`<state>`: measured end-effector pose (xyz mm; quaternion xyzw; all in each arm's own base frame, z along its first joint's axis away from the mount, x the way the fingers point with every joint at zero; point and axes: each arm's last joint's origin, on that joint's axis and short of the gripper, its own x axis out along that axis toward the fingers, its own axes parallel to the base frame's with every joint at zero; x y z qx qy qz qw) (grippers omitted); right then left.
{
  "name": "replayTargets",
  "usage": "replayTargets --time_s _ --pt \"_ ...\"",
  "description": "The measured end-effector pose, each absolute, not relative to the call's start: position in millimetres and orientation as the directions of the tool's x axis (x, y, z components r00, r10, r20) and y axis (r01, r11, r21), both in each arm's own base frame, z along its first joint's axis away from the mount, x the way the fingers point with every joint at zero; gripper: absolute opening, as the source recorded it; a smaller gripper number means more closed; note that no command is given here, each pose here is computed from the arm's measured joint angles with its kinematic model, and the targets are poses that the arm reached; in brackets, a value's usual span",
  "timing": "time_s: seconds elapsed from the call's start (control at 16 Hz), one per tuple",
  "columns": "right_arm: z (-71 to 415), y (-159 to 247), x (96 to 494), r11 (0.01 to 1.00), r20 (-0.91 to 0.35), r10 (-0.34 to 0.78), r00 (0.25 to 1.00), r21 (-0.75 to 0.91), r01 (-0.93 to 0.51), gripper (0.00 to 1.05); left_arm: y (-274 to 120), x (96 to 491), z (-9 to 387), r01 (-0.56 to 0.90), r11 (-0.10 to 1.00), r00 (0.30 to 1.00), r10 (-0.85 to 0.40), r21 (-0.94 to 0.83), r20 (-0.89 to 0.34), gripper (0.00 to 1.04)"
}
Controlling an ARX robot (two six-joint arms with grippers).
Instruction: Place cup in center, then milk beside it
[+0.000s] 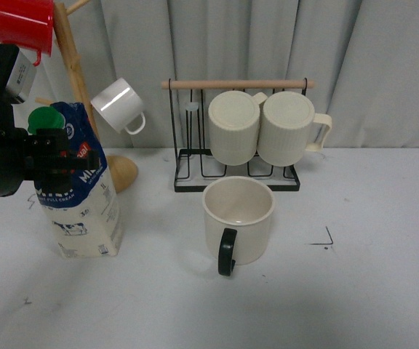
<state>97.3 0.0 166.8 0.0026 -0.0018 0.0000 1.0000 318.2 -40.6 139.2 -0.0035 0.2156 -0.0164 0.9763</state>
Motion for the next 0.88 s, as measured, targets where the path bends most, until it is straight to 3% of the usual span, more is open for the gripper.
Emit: replayTargets --time_s 0.12,0.19,0.44,0.69,0.88 --pt "166.8 0.0 97.3 1.0 0.004 0.0 1.0 0.005 0.0 0.98 -42.0 315.2 139.9 0.035 0.999 0.904 -0.037 -0.012 -0.427 0.12" --pt "166.8 0.0 97.3 1.0 0.004 0.0 1.0 0.006 0.0 0.98 -41.5 312.4 141.4 0.031 0.999 0.901 -0.033 -0.011 -0.433 0.06" --pt "166.8 0.0 97.3 1.0 0.004 0.0 1.0 0.006 0.0 0.98 -49.1 290.5 158.4 0.018 1.0 0.899 -0.02 -0.009 -0.437 0.05" --pt "166.8 0.0 97.3 1.0 0.004 0.0 1.0 0.006 0.0 0.98 -85.7 284.1 182.6 0.091 0.995 0.926 -0.103 -0.051 -0.364 0.05" --pt "166.8 0.0 97.3 1.0 0.004 0.0 1.0 0.005 0.0 0.98 -110.5 290.0 179.7 0.14 0.989 0.918 -0.147 -0.046 -0.37 0.05"
